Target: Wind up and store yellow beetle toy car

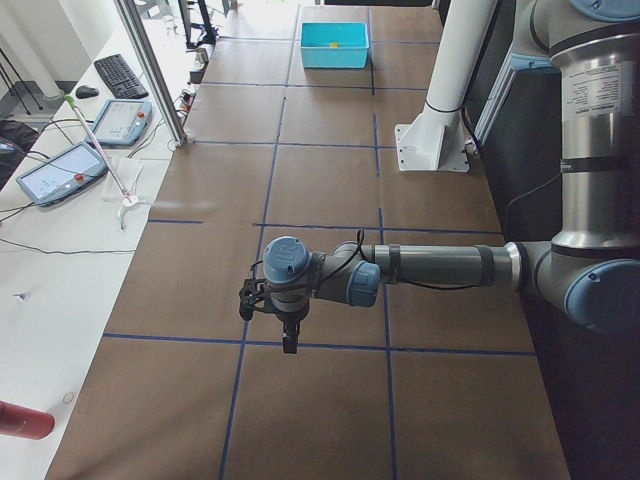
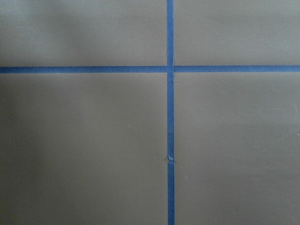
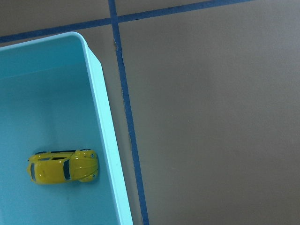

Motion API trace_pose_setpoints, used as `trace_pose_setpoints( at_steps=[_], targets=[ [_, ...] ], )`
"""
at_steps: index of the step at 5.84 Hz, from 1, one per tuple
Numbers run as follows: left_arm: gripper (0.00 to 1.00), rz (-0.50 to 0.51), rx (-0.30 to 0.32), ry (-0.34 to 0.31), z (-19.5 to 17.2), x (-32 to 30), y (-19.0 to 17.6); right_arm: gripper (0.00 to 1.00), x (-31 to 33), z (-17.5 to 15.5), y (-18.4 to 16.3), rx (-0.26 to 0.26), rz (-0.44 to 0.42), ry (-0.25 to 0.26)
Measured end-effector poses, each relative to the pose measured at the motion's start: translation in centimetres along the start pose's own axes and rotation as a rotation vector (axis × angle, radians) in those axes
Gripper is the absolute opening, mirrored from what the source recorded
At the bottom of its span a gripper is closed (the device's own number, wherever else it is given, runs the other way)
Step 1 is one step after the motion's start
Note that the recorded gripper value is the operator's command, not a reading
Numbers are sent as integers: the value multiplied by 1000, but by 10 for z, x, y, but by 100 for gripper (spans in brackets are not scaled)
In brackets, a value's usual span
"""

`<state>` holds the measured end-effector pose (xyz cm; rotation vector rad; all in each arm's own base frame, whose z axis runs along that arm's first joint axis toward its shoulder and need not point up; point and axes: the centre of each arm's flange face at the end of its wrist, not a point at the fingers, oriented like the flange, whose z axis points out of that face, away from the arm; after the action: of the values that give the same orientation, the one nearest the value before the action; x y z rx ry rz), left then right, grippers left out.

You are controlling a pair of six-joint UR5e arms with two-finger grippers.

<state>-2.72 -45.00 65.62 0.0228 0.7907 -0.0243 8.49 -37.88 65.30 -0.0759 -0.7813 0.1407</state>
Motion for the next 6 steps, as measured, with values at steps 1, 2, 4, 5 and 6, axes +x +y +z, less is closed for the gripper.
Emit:
trace_pose_setpoints(
  at_steps=[1, 2, 4, 5, 6],
  targets=[
    [100, -5, -5, -1, 0, -1, 1, 100, -6, -2, -5, 4, -16, 2],
    [100, -7, -6, -1, 1, -1, 1, 100, -12, -1, -10, 2, -31, 4],
    [100, -6, -5, -1, 1, -1, 1, 100, -16, 0, -12, -2, -44, 8],
    [100, -7, -5, -1, 1, -1, 1, 100, -17, 0, -12, -2, -46, 9],
    [100, -8, -7, -1, 1, -2, 2, 100, -18, -1, -12, 0, -50, 9]
  ],
)
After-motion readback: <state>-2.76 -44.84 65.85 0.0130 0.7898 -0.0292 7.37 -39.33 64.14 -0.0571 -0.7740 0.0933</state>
